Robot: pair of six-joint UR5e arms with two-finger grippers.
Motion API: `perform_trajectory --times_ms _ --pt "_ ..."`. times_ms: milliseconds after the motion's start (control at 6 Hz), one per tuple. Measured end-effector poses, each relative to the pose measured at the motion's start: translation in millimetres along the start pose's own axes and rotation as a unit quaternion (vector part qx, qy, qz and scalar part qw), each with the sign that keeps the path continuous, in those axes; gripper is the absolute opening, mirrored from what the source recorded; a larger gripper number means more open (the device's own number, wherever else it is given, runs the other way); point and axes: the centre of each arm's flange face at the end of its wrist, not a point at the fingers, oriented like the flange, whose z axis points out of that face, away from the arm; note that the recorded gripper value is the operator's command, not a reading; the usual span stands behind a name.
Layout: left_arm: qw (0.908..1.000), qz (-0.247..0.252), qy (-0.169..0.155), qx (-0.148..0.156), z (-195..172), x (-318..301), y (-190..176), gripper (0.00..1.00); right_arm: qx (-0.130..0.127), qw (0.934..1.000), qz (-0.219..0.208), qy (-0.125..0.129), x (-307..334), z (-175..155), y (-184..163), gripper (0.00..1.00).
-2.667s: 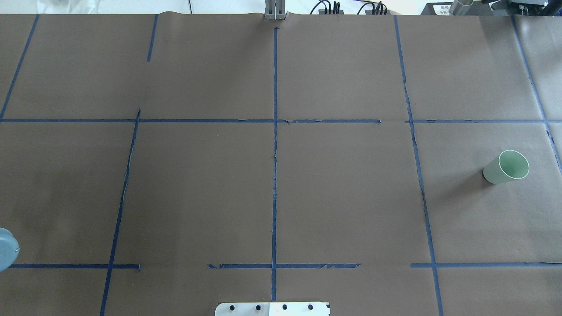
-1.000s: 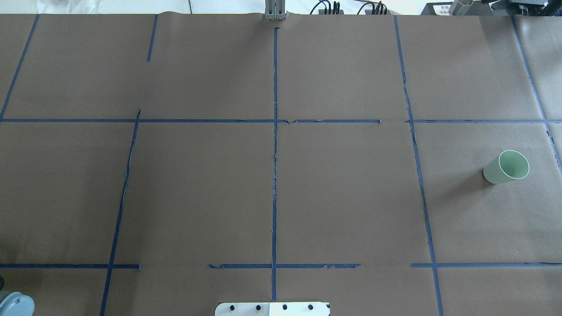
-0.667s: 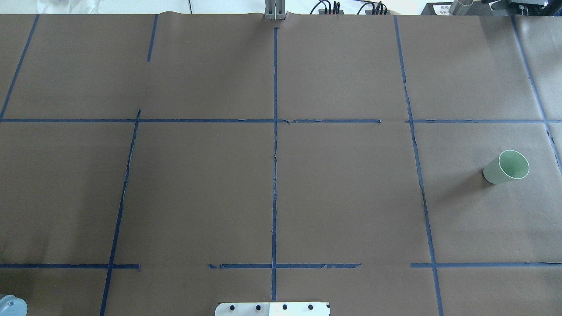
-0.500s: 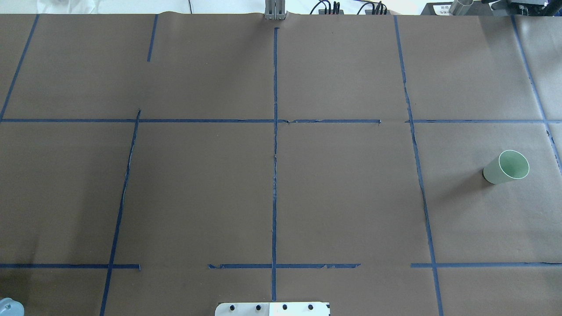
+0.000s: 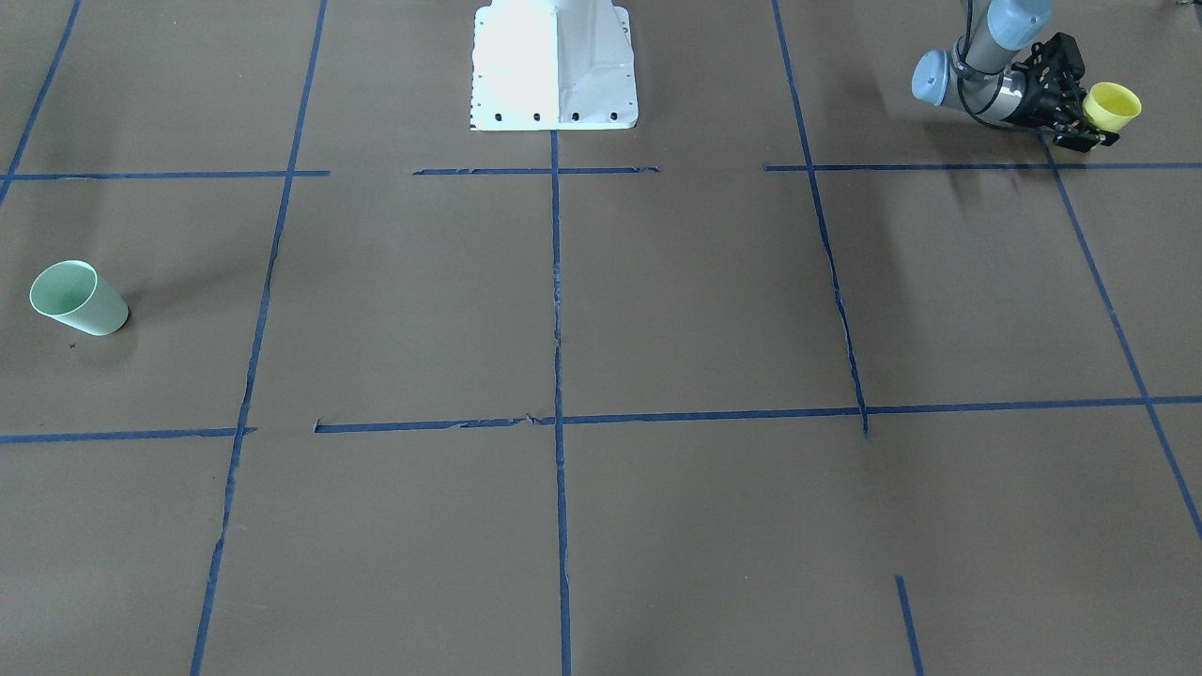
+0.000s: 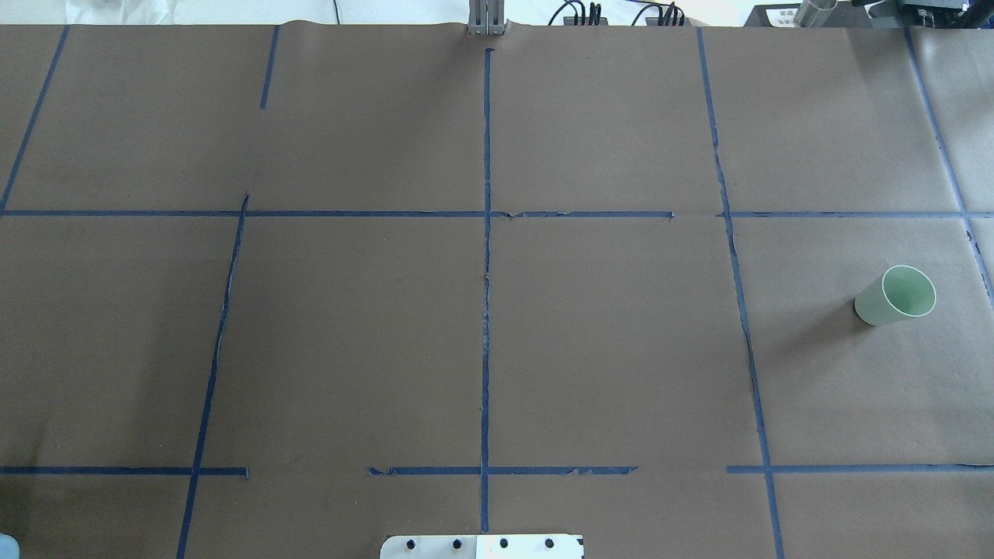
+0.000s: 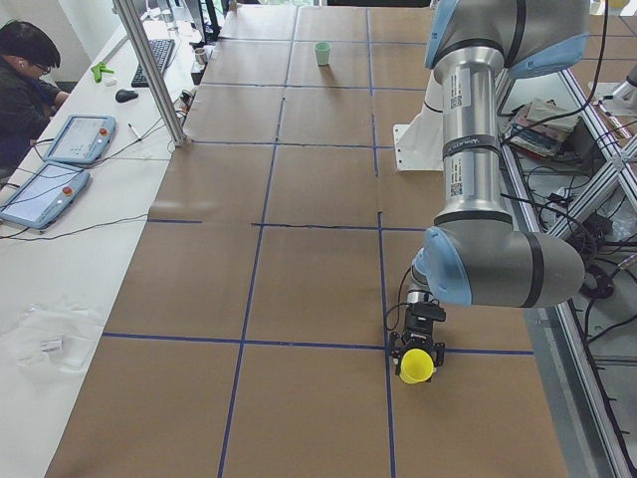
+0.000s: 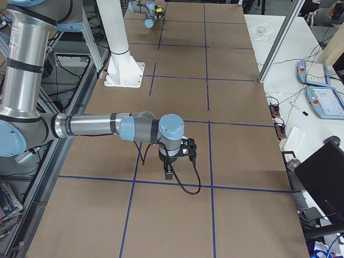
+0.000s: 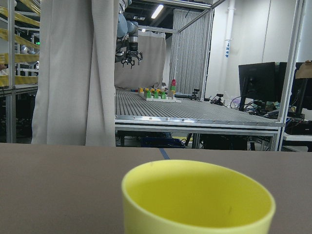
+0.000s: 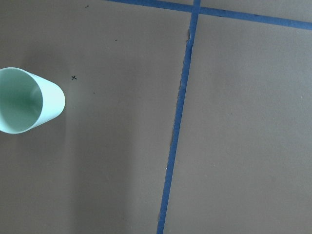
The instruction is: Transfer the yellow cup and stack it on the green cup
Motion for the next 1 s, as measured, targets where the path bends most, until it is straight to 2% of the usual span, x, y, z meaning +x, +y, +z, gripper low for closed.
perform_trajectory --times_ms 333,667,1000 --pt "0.9999 0.007 0.001 0.012 13.4 -0.6 -4.9 0.65 0.0 1.0 0.0 0.0 0.0 0.0 0.0 1.0" --pt "0.9986 0.035 -0.001 0.039 44.4 0.2 -29.2 0.66 0.0 1.0 0.002 0.0 0.3 0.0 0.1 1.0" --pt "0.9965 0.057 0.018 0.058 69.2 20.7 -49.1 0.66 -0.003 1.0 0.005 -0.001 2.3 2.3 0.9 1.0"
